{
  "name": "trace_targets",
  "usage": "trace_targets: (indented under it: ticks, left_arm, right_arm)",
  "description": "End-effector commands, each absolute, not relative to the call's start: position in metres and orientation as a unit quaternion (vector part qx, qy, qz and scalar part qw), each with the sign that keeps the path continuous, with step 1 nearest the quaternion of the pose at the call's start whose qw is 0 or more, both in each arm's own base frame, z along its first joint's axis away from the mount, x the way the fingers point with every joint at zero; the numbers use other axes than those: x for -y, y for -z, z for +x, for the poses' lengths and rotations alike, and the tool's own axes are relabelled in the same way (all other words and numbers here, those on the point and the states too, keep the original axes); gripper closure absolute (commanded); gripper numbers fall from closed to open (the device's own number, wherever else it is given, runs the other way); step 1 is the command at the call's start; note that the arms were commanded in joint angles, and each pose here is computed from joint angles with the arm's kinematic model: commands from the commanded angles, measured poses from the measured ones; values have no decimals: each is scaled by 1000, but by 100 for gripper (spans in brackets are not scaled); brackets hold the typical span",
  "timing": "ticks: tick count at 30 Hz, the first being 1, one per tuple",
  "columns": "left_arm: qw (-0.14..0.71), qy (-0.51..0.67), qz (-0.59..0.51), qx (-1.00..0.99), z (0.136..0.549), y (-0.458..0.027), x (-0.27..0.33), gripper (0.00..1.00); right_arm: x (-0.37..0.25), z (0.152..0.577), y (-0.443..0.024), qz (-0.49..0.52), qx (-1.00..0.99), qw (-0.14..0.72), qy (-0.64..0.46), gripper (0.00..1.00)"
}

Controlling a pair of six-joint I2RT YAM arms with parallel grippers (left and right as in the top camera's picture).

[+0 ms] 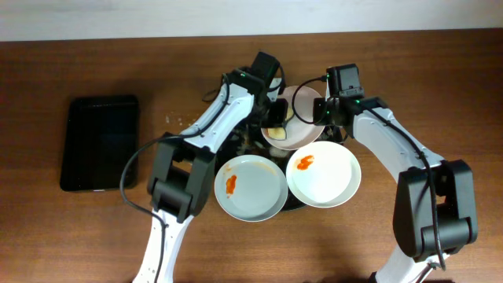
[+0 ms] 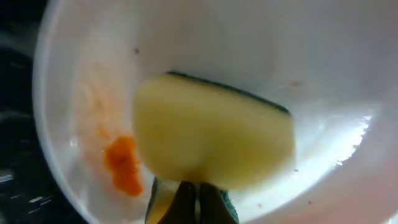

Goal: Clean dirty plates on tray and stack at the side
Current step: 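Wipe the top plate's surface with the sponge in the left gripper, then tilt the plate up with the right gripper while scrubbing with sponge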

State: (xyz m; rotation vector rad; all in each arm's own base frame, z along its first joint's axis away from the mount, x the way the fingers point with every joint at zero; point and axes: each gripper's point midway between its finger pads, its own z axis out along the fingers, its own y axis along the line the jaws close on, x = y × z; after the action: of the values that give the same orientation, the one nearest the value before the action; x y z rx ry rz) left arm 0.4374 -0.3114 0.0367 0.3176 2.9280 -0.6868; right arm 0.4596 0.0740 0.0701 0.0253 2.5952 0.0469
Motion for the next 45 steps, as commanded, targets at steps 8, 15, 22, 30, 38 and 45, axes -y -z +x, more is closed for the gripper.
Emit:
trace_targets:
  ticks: [8, 15, 22, 30, 38, 45]
  left_arm:
    - [44, 111, 52, -991, 437, -4, 273, 100]
    - [85, -19, 51, -995, 451, -1, 227, 100]
    - [106, -63, 49, -991, 460, -15, 213, 100]
    - [147, -81, 59, -984, 479, -57, 211, 100]
    - [128, -70, 69, -987, 472, -55, 214, 100]
    - [94, 145, 88, -981, 464, -60, 286, 100]
  right_arm:
    - [-64, 467, -93, 38, -954, 297, 8, 96]
    - [-59, 467, -94, 42, -953, 299, 22, 96]
    - [-50, 465, -94, 49, -953, 296, 47, 96]
    - [-50, 463, -93, 49, -954, 293, 49, 96]
    - [-50, 464, -112, 46, -948, 312, 45, 96]
    - [-49, 462, -115, 46, -948, 312, 46, 96]
